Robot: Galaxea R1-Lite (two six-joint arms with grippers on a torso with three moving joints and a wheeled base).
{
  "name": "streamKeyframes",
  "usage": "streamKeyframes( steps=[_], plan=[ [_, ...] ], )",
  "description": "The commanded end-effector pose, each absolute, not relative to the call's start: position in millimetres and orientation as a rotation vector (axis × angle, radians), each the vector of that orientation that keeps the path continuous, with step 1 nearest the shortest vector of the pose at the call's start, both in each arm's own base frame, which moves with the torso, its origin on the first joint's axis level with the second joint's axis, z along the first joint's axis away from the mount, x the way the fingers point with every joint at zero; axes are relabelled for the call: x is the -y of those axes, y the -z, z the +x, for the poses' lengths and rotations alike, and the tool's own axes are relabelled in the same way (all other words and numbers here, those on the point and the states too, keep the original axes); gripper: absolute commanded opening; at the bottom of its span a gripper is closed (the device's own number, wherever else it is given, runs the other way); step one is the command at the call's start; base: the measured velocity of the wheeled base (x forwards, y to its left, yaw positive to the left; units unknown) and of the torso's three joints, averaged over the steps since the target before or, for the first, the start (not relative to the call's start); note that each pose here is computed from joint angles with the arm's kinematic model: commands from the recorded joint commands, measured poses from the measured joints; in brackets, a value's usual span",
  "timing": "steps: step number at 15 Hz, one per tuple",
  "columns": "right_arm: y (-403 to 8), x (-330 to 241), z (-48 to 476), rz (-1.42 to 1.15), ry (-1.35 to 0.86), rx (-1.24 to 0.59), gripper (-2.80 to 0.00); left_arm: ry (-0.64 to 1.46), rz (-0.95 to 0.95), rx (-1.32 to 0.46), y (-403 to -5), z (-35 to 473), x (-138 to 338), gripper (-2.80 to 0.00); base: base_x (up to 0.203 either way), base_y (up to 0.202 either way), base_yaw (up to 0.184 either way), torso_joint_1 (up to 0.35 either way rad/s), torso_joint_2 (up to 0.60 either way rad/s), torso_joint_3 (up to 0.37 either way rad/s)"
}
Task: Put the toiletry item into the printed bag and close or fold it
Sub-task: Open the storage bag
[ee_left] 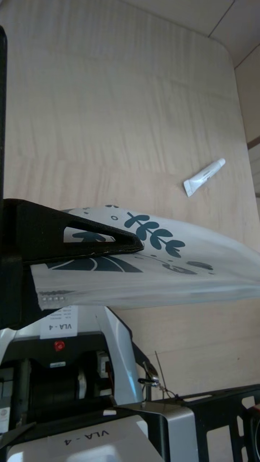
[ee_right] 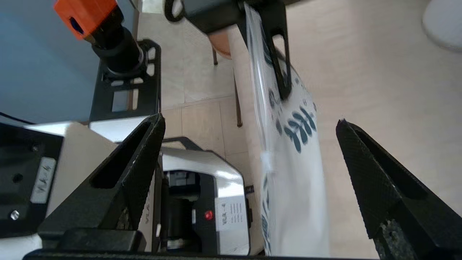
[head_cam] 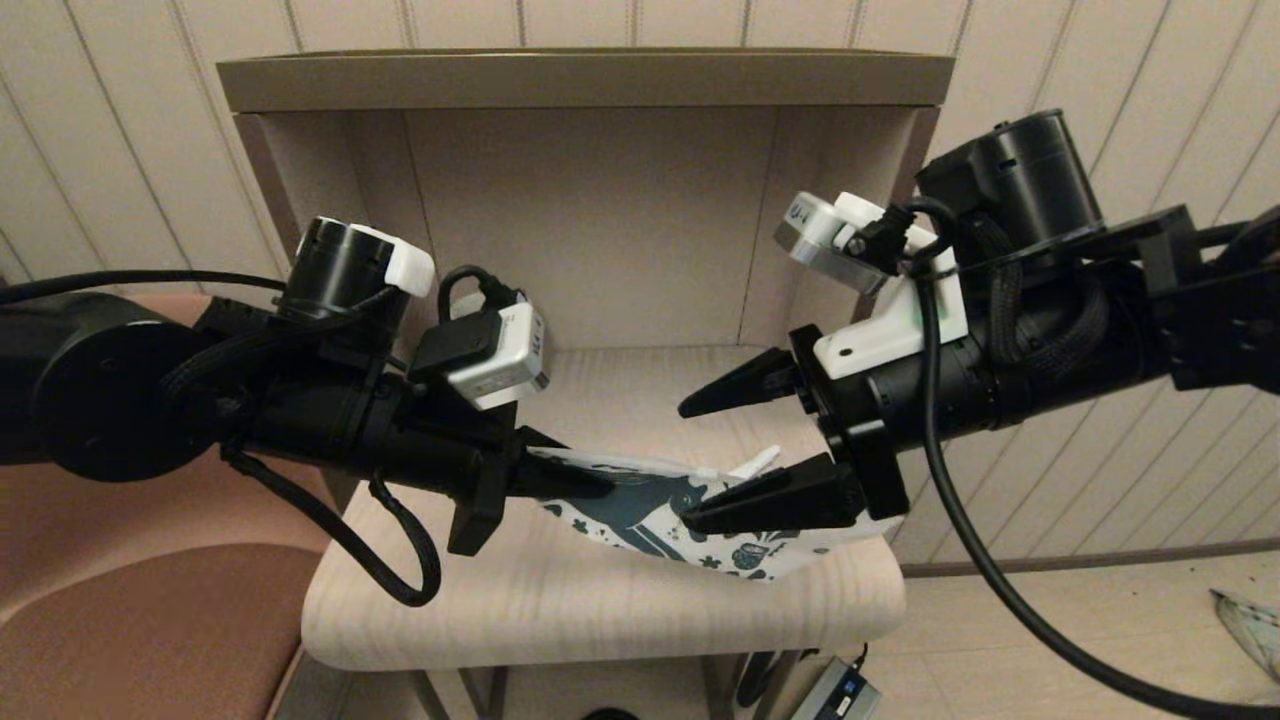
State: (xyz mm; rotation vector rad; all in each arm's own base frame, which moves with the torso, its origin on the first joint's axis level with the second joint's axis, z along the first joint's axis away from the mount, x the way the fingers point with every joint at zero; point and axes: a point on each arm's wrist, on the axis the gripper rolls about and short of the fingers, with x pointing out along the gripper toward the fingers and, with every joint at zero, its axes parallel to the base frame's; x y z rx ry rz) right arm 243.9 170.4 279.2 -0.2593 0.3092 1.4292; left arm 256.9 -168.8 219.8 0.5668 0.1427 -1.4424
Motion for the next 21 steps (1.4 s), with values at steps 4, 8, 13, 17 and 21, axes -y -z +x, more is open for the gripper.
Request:
streamKeyframes(
  steps=[4,8,13,17,21],
  plan=[
    [-266,-152,249,-0.254,-1.38,-0.35,0.0,1.455,0.56,-0.152,-214,263,171,-2.8,0.0,0.0,0.0,0.0,0.0,0.0],
    [-268,-151,246,-0.258,-1.379,-0.342,0.0,1.45,0.559,-0.155,-213,267,172,-2.8,0.0,0.0,0.0,0.0,0.0,0.0],
    [-260,-159,253,-0.263,-1.383,-0.341,0.0,1.446,0.552,-0.155,-215,268,171,-2.8,0.0,0.0,0.0,0.0,0.0,0.0],
    [-256,-171,258,-0.322,-1.304,-0.264,0.0,1.462,0.445,-0.207,-217,281,179,-2.8,0.0,0.0,0.0,0.0,0.0,0.0],
    [-263,-171,263,-0.32,-1.292,-0.237,0.0,1.48,0.381,-0.27,-210,284,181,-2.8,0.0,0.0,0.0,0.0,0.0,0.0]
  ],
)
